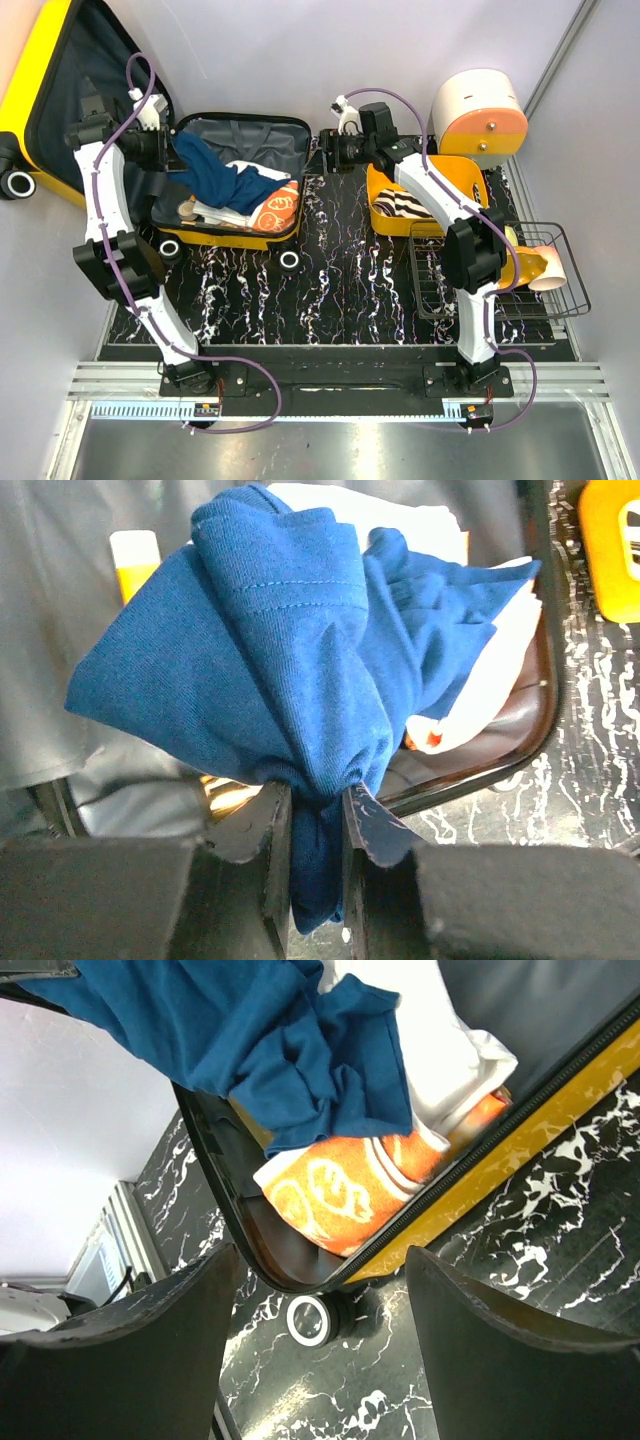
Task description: Open, take out, and arrange the luggage
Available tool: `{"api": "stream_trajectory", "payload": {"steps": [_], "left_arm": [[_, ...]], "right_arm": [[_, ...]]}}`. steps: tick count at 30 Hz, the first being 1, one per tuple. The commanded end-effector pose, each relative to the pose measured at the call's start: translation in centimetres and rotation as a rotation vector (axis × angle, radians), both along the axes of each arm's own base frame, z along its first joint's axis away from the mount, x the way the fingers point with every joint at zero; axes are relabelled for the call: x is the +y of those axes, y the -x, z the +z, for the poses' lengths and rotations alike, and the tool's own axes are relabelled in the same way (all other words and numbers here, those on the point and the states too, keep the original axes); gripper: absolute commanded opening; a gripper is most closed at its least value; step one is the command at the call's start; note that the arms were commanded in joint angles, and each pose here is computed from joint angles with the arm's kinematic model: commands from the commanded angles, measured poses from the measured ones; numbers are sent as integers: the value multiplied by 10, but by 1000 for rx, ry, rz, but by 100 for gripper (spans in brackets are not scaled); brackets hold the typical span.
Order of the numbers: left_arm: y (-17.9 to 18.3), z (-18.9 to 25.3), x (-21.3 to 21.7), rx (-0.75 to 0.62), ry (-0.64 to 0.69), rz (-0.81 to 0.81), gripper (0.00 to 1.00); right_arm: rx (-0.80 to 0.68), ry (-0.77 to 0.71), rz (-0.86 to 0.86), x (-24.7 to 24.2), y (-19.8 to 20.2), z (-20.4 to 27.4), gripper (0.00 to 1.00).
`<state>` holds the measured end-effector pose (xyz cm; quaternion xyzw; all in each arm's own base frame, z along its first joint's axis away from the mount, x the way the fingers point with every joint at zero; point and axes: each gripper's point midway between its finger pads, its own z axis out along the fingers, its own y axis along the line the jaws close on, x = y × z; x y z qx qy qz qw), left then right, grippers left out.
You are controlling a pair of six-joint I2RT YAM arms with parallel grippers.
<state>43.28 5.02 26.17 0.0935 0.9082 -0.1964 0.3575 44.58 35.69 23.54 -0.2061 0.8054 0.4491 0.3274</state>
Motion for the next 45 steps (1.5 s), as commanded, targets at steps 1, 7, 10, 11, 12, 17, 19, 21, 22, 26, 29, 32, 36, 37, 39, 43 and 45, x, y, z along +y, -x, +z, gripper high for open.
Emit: {"api": "stream_trajectory", "payload": {"steps": [1, 7, 10, 11, 12, 17, 19, 21, 22, 26, 29, 32, 36, 37, 39, 43, 45], "left_arm": [[10, 51, -58, -96, 100, -123, 0], [20, 46, -140, -101, 134, -305, 0], [24, 31, -180, -88, 161, -389, 0], [27, 20, -190, -66, 164, -407, 0], [24, 18, -199, -85, 165, -427, 0], [31, -7, -242, -49, 179, -517, 8], [29, -14, -252, -42, 185, -528, 17], [26, -17, -258, -42, 196, -525, 25], [25, -21, -262, -35, 200, -528, 27], [21, -32, -271, -31, 181, -531, 33], [20, -40, -277, -14, 172, -538, 38], [26, -42, -284, -8, 185, -571, 53], [39, -27, -291, -53, 204, -640, 70], [44, -22, -293, -56, 220, -656, 73], [50, -9, -281, -56, 240, -647, 76], [47, 11, -235, -51, 283, -517, 77], [38, 18, -197, -67, 279, -385, 78]], "right_arm": [[-53, -113, 64, 21, 1, 39, 78], [37, -231, 128, 32, 17, 56, 89], [100, -247, 113, 32, 18, 48, 93], [102, -259, 114, 33, 18, 49, 94], [126, -262, 111, 33, 20, 42, 95], [243, -297, 66, 37, 15, 24, 97], [304, -292, 46, 40, 16, 10, 97], [304, -305, 49, 45, 15, 8, 97], [324, -311, 49, 46, 17, 7, 97], [378, -339, 60, 48, 23, 3, 100], [397, -342, 72, 45, 30, 4, 100], [409, -336, 75, 44, 35, 2, 100], [440, -304, 31, 43, 28, -17, 100], [440, -274, 24, 41, 28, -25, 100], [425, -228, -17, 37, 22, -32, 99], [393, -119, -81, 21, 18, -54, 67], [385, -99, -95, 16, 16, -58, 57]]}}
